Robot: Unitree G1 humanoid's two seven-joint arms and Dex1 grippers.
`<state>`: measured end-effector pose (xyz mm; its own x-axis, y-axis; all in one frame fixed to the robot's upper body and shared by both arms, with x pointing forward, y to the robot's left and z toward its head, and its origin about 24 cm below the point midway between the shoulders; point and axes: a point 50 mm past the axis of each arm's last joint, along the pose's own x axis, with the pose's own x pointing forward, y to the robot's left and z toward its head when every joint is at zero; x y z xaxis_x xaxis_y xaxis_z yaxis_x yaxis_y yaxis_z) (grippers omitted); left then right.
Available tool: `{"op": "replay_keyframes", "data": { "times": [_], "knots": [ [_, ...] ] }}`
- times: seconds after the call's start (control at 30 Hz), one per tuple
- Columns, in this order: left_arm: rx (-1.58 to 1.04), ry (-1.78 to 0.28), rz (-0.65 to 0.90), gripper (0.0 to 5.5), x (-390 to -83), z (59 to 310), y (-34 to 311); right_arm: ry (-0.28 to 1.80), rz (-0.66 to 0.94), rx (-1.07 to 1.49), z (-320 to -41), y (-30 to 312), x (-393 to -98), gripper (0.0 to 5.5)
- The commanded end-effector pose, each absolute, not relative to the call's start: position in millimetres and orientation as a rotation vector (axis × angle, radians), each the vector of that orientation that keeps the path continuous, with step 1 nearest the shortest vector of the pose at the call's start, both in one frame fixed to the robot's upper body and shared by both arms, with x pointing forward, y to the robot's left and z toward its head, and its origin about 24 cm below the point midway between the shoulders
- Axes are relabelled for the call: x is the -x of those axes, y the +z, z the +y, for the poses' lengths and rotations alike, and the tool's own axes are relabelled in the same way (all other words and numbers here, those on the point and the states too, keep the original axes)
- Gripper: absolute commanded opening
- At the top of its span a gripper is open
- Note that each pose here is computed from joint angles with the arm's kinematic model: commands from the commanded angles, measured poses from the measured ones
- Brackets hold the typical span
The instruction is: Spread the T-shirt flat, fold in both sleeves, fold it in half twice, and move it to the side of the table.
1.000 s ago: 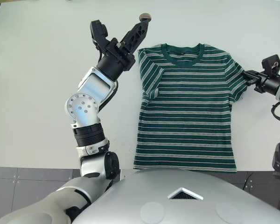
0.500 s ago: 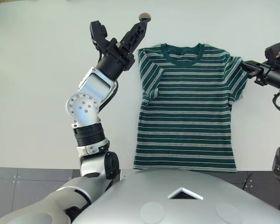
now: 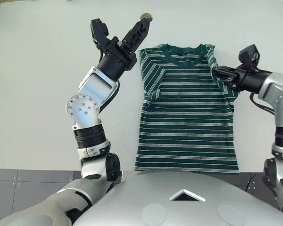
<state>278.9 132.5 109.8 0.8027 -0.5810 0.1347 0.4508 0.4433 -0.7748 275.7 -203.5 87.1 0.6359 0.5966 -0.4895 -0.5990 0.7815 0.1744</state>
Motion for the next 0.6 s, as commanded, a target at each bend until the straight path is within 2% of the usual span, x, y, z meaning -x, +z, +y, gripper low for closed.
{"op": "replay_keyframes", "data": {
  "times": [0.03,0.27,0.5,0.6],
  "knots": [
    [0.905,-0.641,0.161,2.53,-276.1,134.1,111.7,0.655,0.539,-0.027,-193.8,89.6,-285.3,0.11],
    [0.918,-0.62,0.159,2.53,-275.0,138.1,108.6,0.594,0.562,-0.091,-186.8,73.6,-297.3,0.11],
    [0.921,-0.615,0.161,2.53,-276.5,139.1,108.6,0.579,0.576,-0.074,-190.2,69.1,-297.8,1.41],
    [0.925,-0.614,0.165,2.53,-278.2,138.8,108.1,0.607,0.571,-0.106,-188.2,74.8,-297.2,1.77]
  ]
}}
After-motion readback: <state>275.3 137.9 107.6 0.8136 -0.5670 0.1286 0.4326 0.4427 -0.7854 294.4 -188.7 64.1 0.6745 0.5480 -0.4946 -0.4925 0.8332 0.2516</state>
